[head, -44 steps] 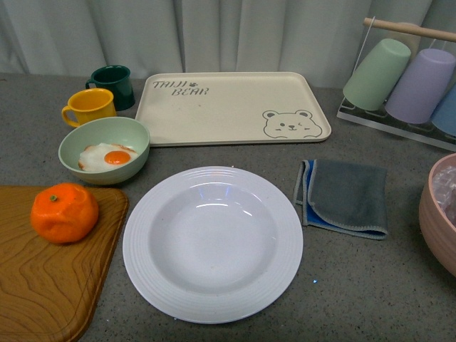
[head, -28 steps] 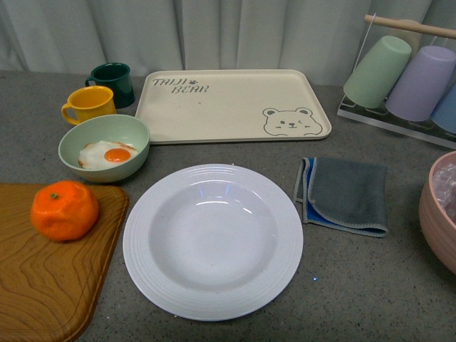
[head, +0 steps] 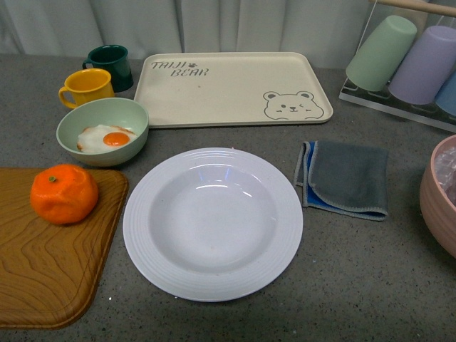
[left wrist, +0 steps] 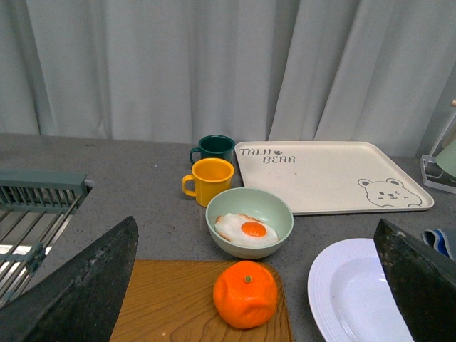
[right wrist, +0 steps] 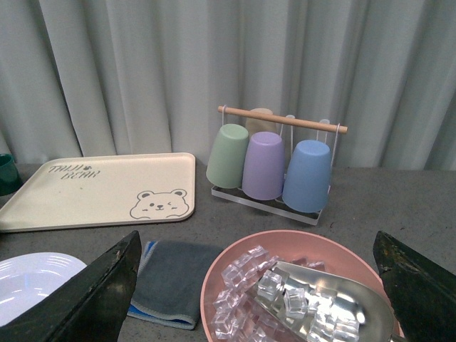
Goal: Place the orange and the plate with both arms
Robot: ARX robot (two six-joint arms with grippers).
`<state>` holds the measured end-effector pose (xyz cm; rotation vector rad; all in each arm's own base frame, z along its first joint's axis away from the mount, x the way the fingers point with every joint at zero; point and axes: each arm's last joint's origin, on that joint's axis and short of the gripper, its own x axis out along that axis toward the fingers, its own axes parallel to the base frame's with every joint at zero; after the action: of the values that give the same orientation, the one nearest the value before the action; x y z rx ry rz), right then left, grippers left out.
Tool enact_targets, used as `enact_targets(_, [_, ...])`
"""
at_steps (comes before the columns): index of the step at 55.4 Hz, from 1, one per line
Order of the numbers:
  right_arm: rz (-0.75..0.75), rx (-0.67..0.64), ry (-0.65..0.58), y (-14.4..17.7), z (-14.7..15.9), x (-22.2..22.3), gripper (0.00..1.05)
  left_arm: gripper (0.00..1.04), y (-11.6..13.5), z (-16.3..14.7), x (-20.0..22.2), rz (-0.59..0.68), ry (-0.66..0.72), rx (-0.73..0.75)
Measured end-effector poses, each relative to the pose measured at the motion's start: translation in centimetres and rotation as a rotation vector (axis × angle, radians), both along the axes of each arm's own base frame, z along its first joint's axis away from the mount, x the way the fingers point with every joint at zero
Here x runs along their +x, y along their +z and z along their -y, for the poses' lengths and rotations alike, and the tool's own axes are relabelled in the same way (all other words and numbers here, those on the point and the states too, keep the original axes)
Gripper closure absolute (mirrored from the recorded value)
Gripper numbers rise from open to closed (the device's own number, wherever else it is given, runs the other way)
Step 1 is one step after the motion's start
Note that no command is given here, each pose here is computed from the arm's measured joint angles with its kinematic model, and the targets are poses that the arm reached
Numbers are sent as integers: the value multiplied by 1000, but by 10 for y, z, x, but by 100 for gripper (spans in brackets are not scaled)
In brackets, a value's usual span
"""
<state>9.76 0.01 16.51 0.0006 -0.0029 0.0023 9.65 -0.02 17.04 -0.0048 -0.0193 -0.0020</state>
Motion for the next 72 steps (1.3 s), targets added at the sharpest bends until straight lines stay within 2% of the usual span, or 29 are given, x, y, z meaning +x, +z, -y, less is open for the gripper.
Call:
enact_targets(18, [0, 0, 0, 0, 0, 0, 9, 7, 0, 0, 0, -8, 7, -5])
enact_targets(19, [0, 0, 0, 0, 0, 0, 9, 7, -1, 0, 0, -25, 13, -8])
enact_targets(25, [0, 0, 0, 0, 0, 0, 9, 7, -10, 2, 14, -316, 71, -88])
enact_targets(38, [0, 0, 0, 0, 0, 0, 9, 7, -7, 19, 72, -459, -36, -127])
enact_targets(41, [0, 0, 0, 0, 0, 0, 9, 7, -10, 23, 91, -531, -78, -143])
enact_targets(56, [0, 0, 0, 0, 0, 0, 9, 7, -46, 27, 164, -754, -44, -88])
enact_targets(72, [0, 0, 0, 0, 0, 0, 9, 7, -65, 30, 190, -832, -36, -40])
